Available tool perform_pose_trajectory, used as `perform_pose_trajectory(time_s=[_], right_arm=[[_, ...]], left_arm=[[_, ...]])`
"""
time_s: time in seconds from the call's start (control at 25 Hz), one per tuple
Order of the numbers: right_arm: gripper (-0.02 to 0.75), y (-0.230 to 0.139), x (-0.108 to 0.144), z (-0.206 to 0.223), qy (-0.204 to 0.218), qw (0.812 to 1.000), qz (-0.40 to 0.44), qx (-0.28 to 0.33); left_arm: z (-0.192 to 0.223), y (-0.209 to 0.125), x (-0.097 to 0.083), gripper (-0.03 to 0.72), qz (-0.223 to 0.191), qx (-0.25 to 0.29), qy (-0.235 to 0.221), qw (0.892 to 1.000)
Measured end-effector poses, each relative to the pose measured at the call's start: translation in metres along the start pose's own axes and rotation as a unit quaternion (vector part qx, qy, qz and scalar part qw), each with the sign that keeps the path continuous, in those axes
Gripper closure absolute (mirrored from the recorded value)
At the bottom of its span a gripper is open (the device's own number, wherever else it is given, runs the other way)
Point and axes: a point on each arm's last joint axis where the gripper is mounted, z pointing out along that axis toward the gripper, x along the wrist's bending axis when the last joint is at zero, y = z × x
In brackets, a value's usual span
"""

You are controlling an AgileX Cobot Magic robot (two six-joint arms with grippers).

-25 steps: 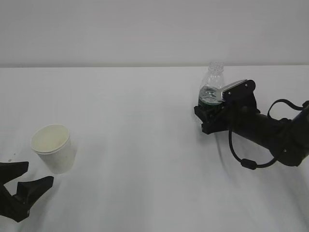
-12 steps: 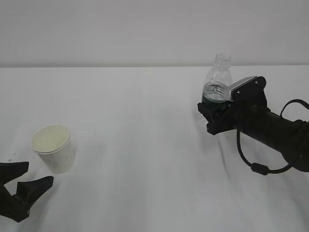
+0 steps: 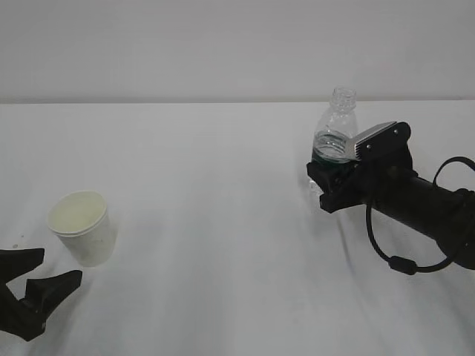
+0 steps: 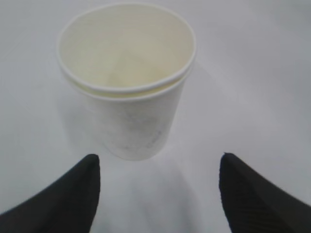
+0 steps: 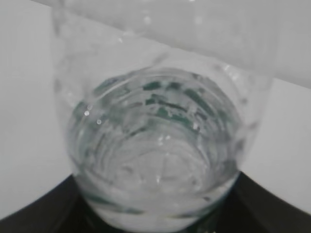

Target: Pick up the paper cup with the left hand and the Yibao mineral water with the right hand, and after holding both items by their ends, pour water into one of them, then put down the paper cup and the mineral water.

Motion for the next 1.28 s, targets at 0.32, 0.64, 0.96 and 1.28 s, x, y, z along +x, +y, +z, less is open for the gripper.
perform_pose_trajectory(time_s=[0.32,0.64,0.96,1.28], right_arm=[[0.285,0.005,0.002,-0.01,0.0,1.0,-0.003,0.001],[0.285,0.019,0.001,-0.018,-0.005,1.0,-0.012,0.0],[0.285,0.023,0.002,-0.026,-0.007,1.0,-0.012,0.007],[0.285,0.037,0.0,-0.033,-0.013,1.0,-0.012,0.006]], left_arm=[[0.0,0.0,0.0,0.148,0.0,0.0,0.0,1.0],[0.0,0.0,0.0,0.148,0.0,0.0,-0.001,1.0],[0.0,0.0,0.0,0.148,0.0,0.0,-0.001,1.0],[0.001,0.0,0.0,0.149,0.001,-0.001,0.0,1.0]])
